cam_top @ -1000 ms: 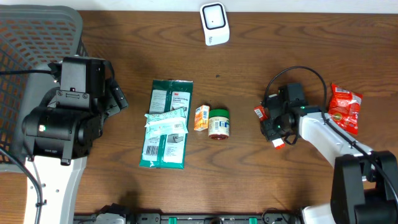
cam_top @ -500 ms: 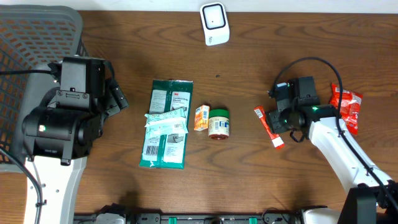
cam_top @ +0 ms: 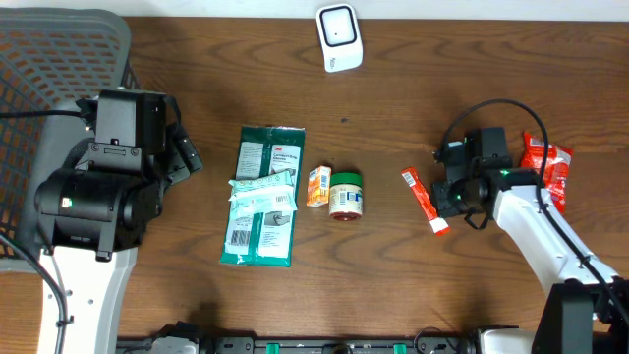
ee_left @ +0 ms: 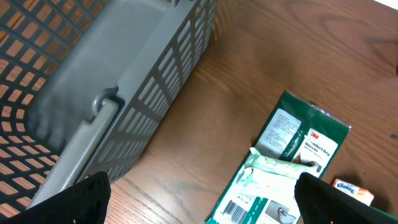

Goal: Scan the item barcode

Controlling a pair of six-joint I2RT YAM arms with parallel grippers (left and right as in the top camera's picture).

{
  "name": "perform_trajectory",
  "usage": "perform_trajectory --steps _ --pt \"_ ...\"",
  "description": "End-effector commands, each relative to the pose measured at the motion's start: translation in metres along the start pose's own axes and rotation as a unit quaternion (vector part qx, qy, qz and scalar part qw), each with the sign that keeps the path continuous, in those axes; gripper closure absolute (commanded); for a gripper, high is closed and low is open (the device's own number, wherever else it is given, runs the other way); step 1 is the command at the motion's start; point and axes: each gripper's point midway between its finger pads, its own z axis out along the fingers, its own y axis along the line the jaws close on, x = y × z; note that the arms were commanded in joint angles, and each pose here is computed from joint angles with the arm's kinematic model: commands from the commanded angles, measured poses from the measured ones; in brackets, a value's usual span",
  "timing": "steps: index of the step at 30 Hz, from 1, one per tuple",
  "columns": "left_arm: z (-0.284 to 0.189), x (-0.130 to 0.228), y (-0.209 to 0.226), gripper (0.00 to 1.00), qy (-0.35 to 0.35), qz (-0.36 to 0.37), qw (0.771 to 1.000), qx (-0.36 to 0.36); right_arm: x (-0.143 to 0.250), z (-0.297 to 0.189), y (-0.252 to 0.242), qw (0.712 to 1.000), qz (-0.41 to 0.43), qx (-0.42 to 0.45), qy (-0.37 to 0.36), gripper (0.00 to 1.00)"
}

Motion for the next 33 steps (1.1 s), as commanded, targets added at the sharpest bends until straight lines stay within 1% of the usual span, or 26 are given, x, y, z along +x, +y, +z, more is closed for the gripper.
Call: perform_trajectory --steps 1,8,10,13,18,24,30,32,33 --pt "-0.001 -0.002 0.005 0.05 -0.005 -0.003 1.000 -0.010 0.017 0.012 0.002 1.000 0.000 -0.010 0.026 0.64" --pt "-0.001 -0.002 0.005 0.05 -0.005 -0.003 1.000 -0.010 0.021 0.015 0.012 0.999 -0.007 -0.040 0.026 0.65" --pt "-0.001 -0.002 0.005 0.05 -0.005 -0.003 1.000 -0.010 0.021 0.015 0.012 0.999 -0.008 -0.040 0.026 0.67" --pt "-0.001 -0.002 0.005 0.05 -0.005 -0.003 1.000 -0.010 0.021 0.015 0.012 0.999 -0.011 -0.039 0.024 0.72" --pt "-0.001 -0.002 0.005 0.05 -0.006 -0.003 1.000 -0.010 0.021 0.020 0.010 0.999 -0.013 -0.033 0.016 0.74" --pt "-0.001 -0.002 0.005 0.05 -0.006 -0.003 1.000 -0.010 0.026 0.030 0.011 0.999 -0.015 -0.036 0.003 0.73" --pt "-0.001 -0.002 0.005 0.05 -0.006 -0.003 1.000 -0.010 0.035 0.042 0.011 0.999 -0.016 -0.035 -0.008 0.78" --pt "-0.001 -0.002 0.005 0.05 -0.006 -0.003 1.000 -0.010 0.038 0.045 0.011 0.999 -0.017 -0.035 -0.011 0.78" --pt "-0.001 -0.002 0.005 0.05 -0.006 -0.003 1.000 -0.010 0.039 0.046 0.011 0.999 -0.017 -0.035 -0.013 0.76"
